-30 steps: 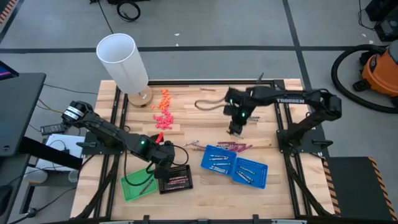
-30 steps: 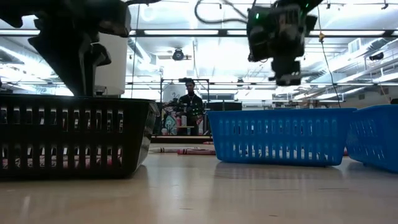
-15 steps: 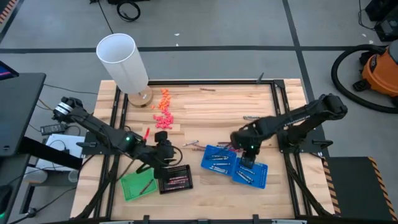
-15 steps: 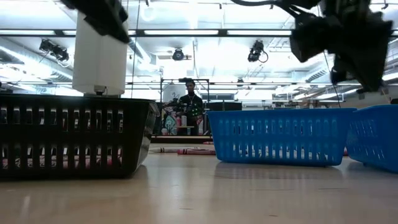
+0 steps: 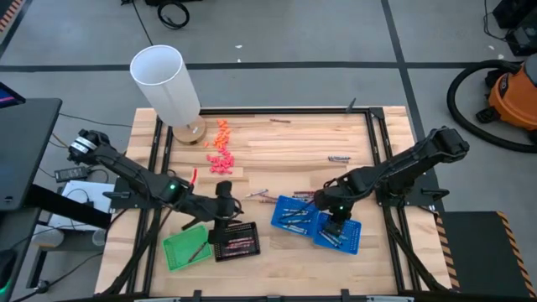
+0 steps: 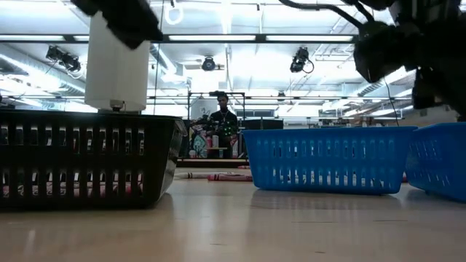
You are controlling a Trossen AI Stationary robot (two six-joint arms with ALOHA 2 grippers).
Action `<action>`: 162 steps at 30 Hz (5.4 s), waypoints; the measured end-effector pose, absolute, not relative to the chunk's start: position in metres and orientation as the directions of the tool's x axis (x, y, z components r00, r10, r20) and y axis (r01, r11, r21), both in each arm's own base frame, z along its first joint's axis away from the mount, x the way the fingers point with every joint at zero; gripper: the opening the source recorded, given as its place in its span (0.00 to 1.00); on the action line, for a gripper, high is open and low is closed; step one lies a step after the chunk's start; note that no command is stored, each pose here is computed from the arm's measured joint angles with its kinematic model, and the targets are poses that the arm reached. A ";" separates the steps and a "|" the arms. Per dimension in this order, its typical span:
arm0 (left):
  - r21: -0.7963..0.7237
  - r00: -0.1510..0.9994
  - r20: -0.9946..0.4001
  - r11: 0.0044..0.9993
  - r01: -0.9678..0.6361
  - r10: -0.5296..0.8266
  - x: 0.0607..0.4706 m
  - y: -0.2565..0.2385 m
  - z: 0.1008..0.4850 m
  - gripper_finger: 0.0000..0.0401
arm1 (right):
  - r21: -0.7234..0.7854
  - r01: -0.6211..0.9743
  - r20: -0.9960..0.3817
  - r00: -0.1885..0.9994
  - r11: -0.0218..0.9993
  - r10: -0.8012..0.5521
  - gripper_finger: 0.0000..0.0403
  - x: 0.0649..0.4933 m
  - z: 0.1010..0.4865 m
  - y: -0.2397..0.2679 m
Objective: Sort crayons
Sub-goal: Put the white crayon into the left blue bin, then put the pink crayon into the black bin
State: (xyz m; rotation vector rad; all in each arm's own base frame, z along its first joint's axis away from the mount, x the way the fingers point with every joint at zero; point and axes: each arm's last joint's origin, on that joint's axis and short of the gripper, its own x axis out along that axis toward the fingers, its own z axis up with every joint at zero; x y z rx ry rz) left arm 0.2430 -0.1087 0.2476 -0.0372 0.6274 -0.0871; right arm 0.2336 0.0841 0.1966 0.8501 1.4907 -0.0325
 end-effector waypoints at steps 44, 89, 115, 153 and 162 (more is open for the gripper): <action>-0.047 0.616 -0.774 0.956 -0.289 0.148 0.306 -0.019 0.118 0.35 | 0.230 0.198 -0.942 0.291 0.953 0.167 0.32 0.260 0.289 0.000; -0.267 0.800 -0.600 0.935 -0.234 0.029 0.266 -0.061 0.213 0.04 | 0.188 0.198 -0.933 0.344 0.962 0.111 0.32 0.265 0.291 -0.005; -0.362 0.800 -0.570 0.931 -0.038 -0.189 0.230 -0.121 0.231 0.04 | 0.209 0.212 -0.864 0.498 0.955 0.079 0.32 0.280 0.297 -0.005; -0.170 0.704 -0.692 0.984 0.061 -0.163 0.420 -0.055 0.192 0.36 | -0.042 0.507 -0.954 0.236 0.861 -0.185 0.32 0.218 0.312 -0.047; 0.008 0.578 -0.815 0.997 0.074 -0.036 0.384 -0.045 0.210 0.43 | -0.012 0.512 -0.927 0.316 0.859 -0.202 0.32 0.222 0.316 -0.050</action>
